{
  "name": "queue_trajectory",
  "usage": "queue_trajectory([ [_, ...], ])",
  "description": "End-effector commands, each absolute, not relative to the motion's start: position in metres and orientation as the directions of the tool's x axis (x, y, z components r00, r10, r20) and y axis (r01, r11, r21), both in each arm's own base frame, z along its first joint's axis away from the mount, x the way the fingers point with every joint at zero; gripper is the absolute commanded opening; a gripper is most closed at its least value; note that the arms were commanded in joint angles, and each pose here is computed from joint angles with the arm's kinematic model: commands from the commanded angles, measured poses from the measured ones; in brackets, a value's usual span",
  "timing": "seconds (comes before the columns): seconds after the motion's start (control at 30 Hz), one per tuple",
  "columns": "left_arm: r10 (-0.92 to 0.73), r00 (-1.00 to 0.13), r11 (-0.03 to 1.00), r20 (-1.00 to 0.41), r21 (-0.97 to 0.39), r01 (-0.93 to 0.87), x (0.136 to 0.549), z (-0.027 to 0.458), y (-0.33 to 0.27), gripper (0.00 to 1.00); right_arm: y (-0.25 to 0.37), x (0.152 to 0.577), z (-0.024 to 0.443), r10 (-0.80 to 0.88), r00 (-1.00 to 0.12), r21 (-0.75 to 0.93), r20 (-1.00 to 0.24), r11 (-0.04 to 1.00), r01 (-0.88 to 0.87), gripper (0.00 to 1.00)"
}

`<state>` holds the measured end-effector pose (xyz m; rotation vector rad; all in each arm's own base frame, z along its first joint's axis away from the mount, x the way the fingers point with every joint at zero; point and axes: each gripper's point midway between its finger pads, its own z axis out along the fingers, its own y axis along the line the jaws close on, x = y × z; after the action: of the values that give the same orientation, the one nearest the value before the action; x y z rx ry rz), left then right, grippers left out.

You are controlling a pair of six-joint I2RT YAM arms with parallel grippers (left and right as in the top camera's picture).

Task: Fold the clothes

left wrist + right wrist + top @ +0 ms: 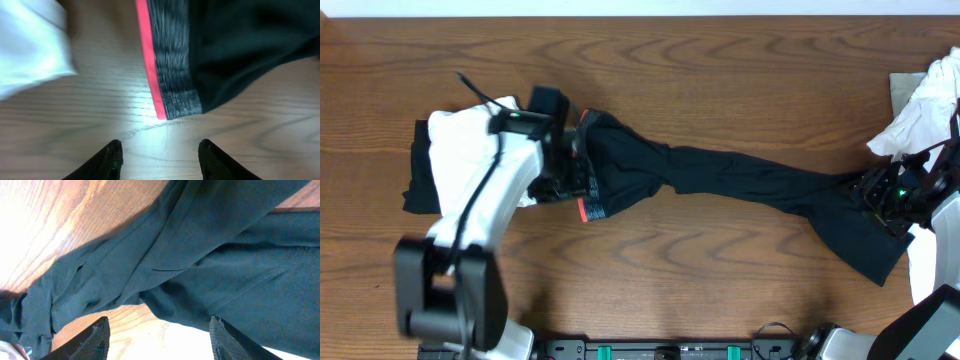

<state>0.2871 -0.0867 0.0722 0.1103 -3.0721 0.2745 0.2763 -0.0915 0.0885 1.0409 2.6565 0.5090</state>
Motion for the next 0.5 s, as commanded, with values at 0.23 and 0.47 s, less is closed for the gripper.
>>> queue_trajectory([
  [0.23, -0.07, -0.977, 0.968, 0.204, -0.221, -0.115, 0.28, 0.018, -0.103, 0.57, -0.091, 0.278, 0.089, 0.675, -0.73, 0.386, -0.109, 0.705, 0.595, 0.62],
  [0.47, -0.043, -0.975, 0.972, 0.218, -0.216, -0.091, 0.274, -0.001, -0.114, 0.14, -0.092, 0.278, 0.089, 0.675, -0.73, 0.386, -0.113, 0.706, 0.593, 0.62],
])
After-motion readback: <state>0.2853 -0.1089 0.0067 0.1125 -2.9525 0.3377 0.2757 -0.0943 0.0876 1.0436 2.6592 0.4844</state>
